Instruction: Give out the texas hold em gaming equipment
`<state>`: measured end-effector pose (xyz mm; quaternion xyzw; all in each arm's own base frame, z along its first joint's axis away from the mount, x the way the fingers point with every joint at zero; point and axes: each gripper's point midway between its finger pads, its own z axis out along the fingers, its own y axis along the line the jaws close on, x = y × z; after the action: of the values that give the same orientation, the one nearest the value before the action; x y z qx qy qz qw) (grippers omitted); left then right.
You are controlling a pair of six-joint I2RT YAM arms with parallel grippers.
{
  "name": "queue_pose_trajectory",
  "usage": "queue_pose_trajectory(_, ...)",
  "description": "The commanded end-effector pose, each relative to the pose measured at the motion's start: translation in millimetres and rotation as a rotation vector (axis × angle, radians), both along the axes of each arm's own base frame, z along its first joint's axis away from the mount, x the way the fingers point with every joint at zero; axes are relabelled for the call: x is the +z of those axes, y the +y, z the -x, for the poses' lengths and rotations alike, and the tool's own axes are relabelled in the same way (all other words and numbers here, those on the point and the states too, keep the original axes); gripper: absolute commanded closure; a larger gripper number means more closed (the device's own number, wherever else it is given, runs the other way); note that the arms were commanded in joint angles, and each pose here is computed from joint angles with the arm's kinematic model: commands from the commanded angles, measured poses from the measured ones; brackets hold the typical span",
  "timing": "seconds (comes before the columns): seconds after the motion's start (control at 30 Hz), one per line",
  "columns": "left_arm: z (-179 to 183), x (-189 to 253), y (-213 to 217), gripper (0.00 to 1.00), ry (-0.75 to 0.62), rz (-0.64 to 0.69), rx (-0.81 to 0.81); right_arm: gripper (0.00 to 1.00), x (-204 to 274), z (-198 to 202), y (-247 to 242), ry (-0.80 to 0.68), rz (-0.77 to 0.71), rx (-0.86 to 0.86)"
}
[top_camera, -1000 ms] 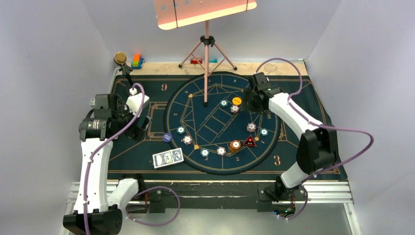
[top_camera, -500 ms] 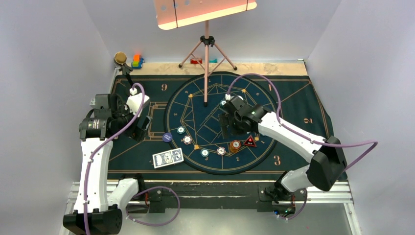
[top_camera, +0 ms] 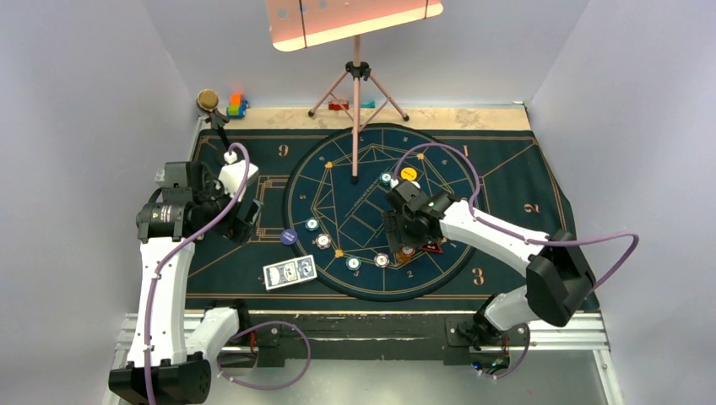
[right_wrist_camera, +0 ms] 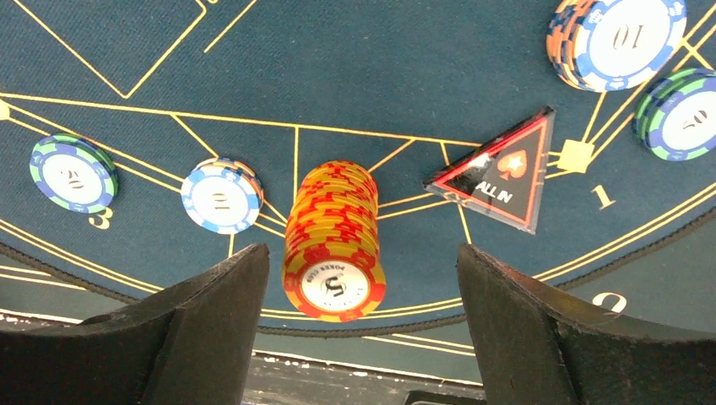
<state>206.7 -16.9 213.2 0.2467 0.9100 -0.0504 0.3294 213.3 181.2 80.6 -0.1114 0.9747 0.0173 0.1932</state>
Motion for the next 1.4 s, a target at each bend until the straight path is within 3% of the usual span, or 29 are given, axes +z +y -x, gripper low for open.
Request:
queue_pose_trajectory(0.0, -2, 9, -1, 0.0, -0.03, 0.01, -0.002, 0.17, -5, -5, 13, -0.009, -0.037, -0.005)
queue_pose_trajectory(0.47, -2, 8, 1, 0.0, -0.037, -0.001, 0.003, 0.4, -21, -2, 16, 0.024, -0.028, -0.003)
queue_pose_trajectory(0.73, -2, 8, 1, 0.0, -0.036, -0.003, 0.005, 0.62, -14, -5, 14, 0.011, -0.021, -0.005)
queue_pose_trajectory(1.13, -2, 9, 1, 0.0, -0.042, -0.003, 0.006, 0.78, 24, -14, 19, -0.035, -0.042, 0.006)
queue_pose_trajectory(1.37, -3, 7, 1, 0.0, -0.037, -0.004, 0.006, 0.81, 45, -29, 38, -0.056, -0.075, 0.04)
